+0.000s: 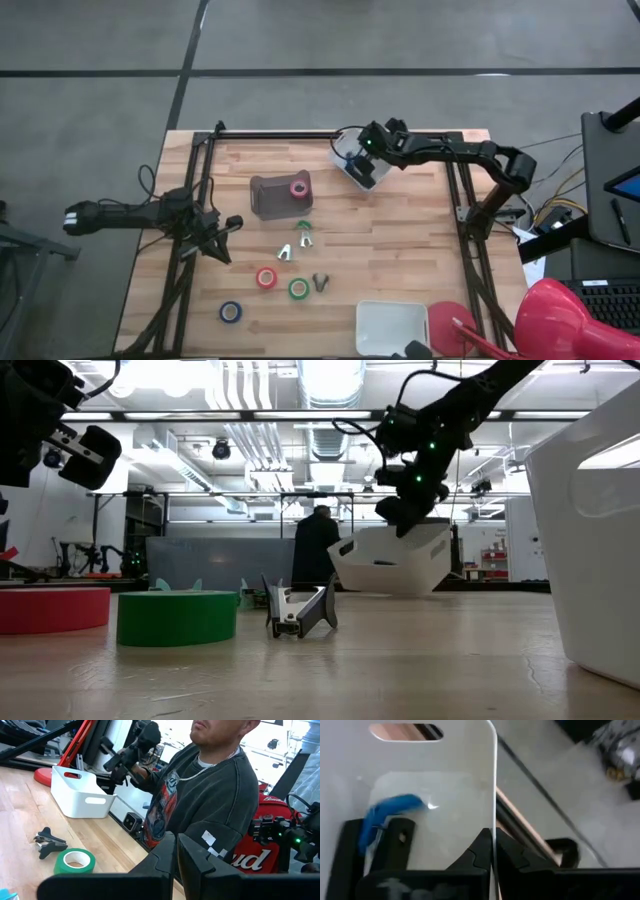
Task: Pick and place Stapler, Stapler remover, tape
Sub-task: Adjust the top white bin on the table
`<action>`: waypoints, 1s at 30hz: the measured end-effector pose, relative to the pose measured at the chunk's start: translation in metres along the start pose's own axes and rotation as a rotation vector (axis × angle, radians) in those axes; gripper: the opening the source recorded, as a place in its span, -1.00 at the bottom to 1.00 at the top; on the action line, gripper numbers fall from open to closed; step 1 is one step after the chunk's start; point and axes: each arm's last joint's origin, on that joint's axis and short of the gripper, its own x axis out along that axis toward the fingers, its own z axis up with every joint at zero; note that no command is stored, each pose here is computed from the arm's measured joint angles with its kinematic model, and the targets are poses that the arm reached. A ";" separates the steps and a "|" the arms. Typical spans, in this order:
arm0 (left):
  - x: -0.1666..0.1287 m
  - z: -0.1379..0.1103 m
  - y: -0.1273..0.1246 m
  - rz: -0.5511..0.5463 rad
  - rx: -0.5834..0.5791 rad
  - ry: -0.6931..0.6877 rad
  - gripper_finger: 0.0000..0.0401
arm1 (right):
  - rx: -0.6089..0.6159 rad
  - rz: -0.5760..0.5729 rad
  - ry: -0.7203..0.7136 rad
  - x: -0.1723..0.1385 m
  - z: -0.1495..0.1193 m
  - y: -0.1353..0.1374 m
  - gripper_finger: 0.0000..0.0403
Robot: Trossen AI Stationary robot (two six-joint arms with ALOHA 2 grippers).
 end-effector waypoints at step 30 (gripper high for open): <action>0.000 0.000 0.000 0.000 0.000 0.000 -0.88 | -0.548 0.041 -0.248 -0.038 -0.015 0.022 -0.96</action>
